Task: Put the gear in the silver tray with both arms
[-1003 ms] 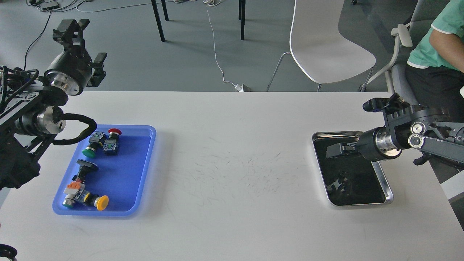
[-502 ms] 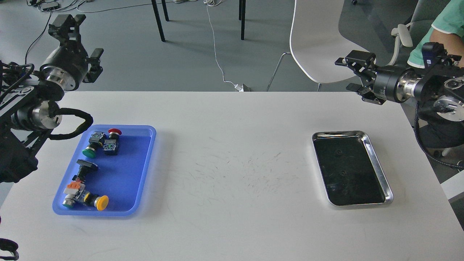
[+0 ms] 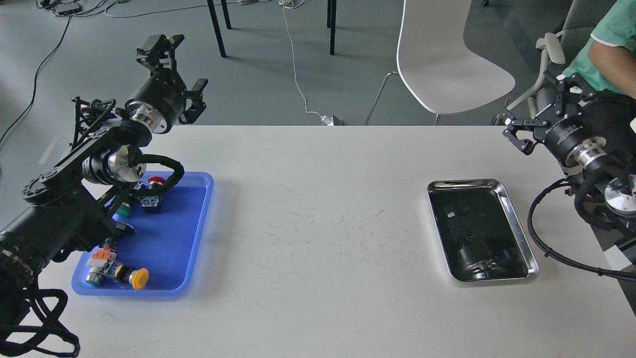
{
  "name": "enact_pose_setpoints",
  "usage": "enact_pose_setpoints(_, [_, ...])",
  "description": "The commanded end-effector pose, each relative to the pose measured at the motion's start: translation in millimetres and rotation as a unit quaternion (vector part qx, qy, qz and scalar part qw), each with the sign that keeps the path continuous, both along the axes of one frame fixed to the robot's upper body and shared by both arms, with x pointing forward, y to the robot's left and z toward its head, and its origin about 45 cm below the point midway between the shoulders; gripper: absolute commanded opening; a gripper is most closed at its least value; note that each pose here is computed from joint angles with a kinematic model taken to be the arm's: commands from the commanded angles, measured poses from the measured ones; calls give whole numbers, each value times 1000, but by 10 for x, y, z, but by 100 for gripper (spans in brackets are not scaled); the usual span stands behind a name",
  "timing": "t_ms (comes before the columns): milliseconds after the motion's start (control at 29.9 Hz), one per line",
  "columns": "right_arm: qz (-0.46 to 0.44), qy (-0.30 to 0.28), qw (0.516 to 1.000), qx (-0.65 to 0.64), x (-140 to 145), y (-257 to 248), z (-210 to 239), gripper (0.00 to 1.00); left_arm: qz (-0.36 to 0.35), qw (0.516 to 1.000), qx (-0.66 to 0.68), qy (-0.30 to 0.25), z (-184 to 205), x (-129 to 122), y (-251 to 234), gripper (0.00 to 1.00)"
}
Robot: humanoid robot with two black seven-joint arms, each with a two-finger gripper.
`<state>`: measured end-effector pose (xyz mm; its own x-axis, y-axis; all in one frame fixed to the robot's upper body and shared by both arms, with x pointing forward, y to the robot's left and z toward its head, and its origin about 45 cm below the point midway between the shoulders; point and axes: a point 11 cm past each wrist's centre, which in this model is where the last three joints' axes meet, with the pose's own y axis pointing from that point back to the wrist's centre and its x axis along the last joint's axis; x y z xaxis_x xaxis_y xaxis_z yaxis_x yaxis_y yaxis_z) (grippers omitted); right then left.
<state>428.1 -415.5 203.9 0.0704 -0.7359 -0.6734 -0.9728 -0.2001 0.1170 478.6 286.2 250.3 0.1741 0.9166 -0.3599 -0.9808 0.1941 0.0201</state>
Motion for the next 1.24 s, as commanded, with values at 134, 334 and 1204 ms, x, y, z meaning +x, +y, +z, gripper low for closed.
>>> enact_pose_setpoints(134, [-17, 1, 1000, 20, -76, -48, -92, 99, 2, 999, -49, -17, -42, 16, 286, 98])
enact_pose_setpoints(334, [-11, 1, 1000, 28, -55, 37, -112, 99, 30, 996, -78, -42, -1, 7, 455, 98])
enact_pose_setpoints(1204, [98, -10, 995, -3, 77, 678, 78, 99, 62, 985, -162, -22, -185, -61, 701, 98])
